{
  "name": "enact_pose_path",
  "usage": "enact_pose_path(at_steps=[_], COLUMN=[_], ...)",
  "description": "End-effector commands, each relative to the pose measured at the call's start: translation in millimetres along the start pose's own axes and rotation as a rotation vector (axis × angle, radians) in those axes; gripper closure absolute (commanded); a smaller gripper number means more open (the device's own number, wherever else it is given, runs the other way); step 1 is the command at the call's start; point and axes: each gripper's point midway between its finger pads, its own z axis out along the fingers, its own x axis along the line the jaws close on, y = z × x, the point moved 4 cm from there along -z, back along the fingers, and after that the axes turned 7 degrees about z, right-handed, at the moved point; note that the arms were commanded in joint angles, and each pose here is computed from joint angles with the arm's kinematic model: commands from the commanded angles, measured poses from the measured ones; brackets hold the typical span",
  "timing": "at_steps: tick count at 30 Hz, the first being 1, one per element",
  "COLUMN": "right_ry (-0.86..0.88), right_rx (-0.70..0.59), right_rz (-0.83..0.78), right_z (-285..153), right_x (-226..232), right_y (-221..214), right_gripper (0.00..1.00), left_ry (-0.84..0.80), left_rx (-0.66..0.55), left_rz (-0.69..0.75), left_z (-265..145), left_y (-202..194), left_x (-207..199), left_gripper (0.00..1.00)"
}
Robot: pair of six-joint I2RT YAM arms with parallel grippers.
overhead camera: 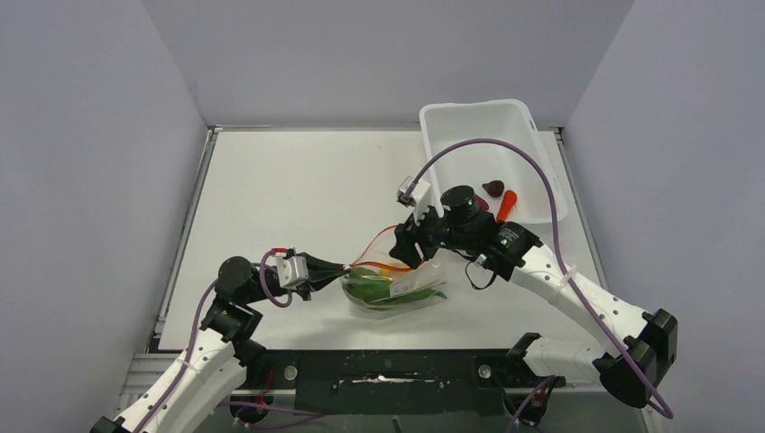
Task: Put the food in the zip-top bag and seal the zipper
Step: Place the fake vegetable in the zipper food storage bag, then pick up the fake vegetable from the bin.
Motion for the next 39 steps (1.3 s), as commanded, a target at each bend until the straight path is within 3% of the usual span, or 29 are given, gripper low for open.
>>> enact_pose_path(at_steps=[1,13,22,26,31,34,37,39], right_ry=[0.016,-0.148,-0.566,-0.791,-0.894,-0.889,-1.054,-1.075], right_rx=[-0.106,-0.287,-0.438,-0.427,-0.342,-0.297,-0.208,-0.157], right_rz=[-0.028,0.227,0.312,0.386,0.445,0.496,0.556,0.566], right_z=[-14.4,-31.1,-61.9,-66.9,-68.1,-77.9,-93.0,-100.3], right_x=[10.7,-11.1,-104.2,-155.6,-224.6,-252.9,-288.5,-307.9], right_y=[34.8,79.1,95.7,90.7,72.4,69.2,49.0,39.6], right_gripper=[0.40,0.37,0.33,0.32,0.29,0.32,0.32,0.32], left_ry=[0.005,0.005,0.068,0.069,0.067,0.116,0.178,0.208], left_rx=[-0.052,-0.048,-0.007,0.006,0.051,0.074,0.038,0.003], left_rz=[0.059,0.067,0.074,0.025,-0.011,-0.050,-0.105,-0.130], left_z=[2.6,2.7,1.5,6.9,13.7,19.2,25.7,28.8], left_y=[24.8,23.5,5.8,-2.5,-14.0,-17.4,-5.9,-0.5], left_x=[5.7,6.1,12.1,13.2,20.2,31.9,43.8,48.6], left_gripper=[1.00,1.00,1.00,1.00,1.00,1.00,1.00,1.00])
